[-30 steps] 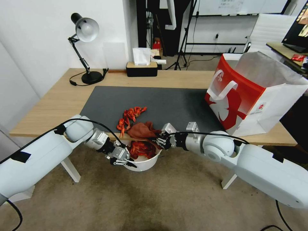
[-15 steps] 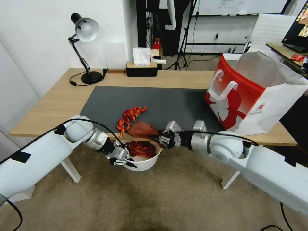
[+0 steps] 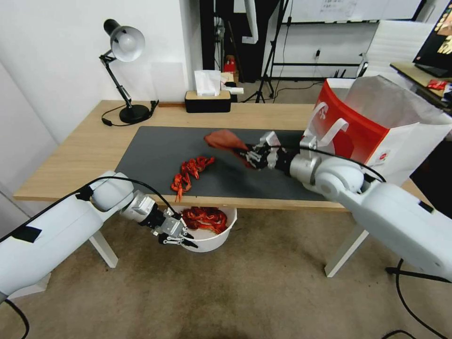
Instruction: Sweep shrimp from table into container with towel, then put container into takeout bag.
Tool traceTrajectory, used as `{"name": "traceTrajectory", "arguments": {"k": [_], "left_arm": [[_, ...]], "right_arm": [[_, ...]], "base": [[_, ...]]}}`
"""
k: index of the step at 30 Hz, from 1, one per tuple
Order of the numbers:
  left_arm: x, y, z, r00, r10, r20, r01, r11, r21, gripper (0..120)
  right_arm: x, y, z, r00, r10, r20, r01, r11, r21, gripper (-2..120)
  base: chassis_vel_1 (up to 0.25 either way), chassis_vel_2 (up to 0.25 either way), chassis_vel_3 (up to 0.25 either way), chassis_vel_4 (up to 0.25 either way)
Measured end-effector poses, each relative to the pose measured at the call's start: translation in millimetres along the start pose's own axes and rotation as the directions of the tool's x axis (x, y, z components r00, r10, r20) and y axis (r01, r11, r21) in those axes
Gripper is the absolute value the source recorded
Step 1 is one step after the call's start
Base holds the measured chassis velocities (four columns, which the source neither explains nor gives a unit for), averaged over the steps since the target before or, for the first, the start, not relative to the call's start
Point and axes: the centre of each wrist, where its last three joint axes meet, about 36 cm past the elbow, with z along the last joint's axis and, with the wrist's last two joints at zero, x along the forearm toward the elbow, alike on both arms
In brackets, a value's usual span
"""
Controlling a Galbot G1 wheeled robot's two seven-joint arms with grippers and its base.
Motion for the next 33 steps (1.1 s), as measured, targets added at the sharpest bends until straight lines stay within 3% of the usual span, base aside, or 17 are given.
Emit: {"name": "traceTrajectory", "arguments": {"k": [8,20,28,33], "left_arm": [[0.5,-7.9,4.6,1.000,0.003,0.003,-0.003,1.000,0.010,0],[2.1,-12.8,12.8,1.000,-0.001,0.005,0.001,1.000,0.018,0],[4.5,-16.5,17.7,1.000,-0.002,0.002,0.002,1.000,0.025,0],[15.9,-18.7,23.7,1.000,-0.012,-0.016,0.013,1.000,0.027,0]], "right_arm": [[-56,-19,4,0.998,0.047,-0.050,-0.044,0.997,0.060,8],[-143,0,31,0.994,0.014,-0.107,0.003,0.988,0.152,8],[-156,7,40,0.995,-0.005,-0.103,0.021,0.989,0.149,8],[-163,26,43,0.995,-0.052,-0.086,0.064,0.989,0.132,8]], "base": [[0.000,0.000,0.000,0.000],[0.000,0.000,0.000,0.000],[0.000,0.000,0.000,0.000],[0.000,0.000,0.000,0.000]]}}
